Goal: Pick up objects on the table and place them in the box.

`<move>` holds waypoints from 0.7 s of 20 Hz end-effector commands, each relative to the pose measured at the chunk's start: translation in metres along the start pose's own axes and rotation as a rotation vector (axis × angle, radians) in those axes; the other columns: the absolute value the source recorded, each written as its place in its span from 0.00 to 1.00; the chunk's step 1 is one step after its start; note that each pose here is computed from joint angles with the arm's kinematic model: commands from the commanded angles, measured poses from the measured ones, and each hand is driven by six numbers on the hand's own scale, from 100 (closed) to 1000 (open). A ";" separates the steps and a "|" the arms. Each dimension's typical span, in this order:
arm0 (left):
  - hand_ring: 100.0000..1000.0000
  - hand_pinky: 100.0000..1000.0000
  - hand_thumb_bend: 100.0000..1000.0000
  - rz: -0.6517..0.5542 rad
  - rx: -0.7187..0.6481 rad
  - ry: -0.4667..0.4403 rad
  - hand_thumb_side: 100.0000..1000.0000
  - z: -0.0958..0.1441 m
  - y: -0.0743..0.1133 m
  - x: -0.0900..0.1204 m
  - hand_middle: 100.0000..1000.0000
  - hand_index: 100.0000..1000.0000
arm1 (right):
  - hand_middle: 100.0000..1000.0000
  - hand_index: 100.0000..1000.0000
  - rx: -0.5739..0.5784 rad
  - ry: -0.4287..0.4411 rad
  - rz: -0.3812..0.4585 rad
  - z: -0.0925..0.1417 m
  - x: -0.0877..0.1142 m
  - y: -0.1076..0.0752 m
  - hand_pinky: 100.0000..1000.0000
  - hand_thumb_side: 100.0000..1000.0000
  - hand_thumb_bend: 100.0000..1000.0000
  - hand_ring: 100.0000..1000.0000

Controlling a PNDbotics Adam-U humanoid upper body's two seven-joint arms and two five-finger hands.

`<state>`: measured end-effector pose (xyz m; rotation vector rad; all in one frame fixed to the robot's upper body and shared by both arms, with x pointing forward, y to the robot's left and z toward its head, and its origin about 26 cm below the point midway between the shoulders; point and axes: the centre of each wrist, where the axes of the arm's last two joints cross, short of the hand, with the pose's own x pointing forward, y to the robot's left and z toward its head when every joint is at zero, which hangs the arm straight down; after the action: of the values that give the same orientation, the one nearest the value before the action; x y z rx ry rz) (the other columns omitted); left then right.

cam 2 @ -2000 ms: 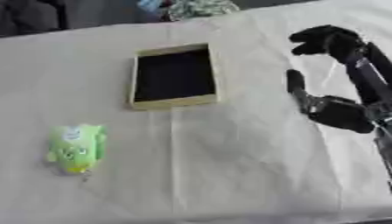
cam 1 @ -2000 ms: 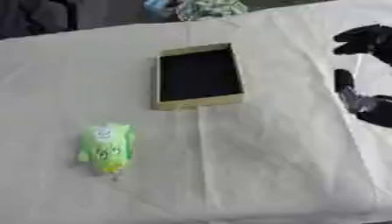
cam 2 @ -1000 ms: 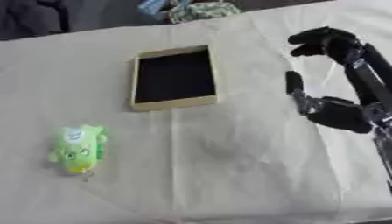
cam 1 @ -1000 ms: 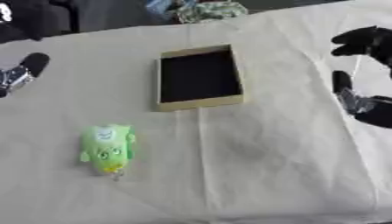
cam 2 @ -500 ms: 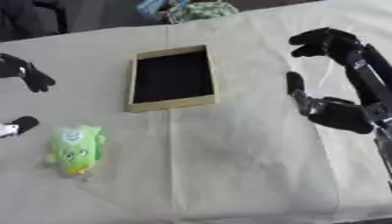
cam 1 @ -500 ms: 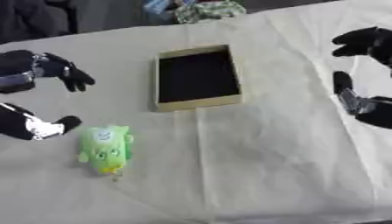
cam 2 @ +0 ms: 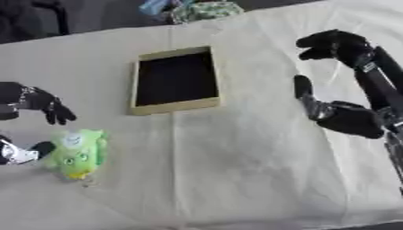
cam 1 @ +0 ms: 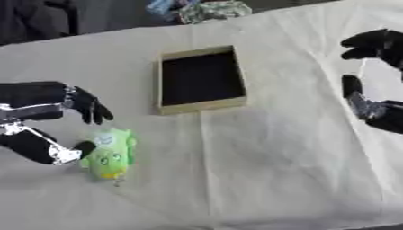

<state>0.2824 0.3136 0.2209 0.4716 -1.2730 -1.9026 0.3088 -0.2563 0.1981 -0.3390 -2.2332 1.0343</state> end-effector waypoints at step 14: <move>0.74 0.80 0.48 -0.121 -0.086 0.116 0.33 -0.007 0.007 0.010 0.76 0.94 | 0.75 0.82 0.008 -0.022 0.018 -0.003 0.004 -0.006 0.76 0.14 0.00 0.71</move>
<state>0.2843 0.3008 0.2152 0.5606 -1.1157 -1.9679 0.3089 -0.2561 0.1984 -0.3357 -2.2322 1.0407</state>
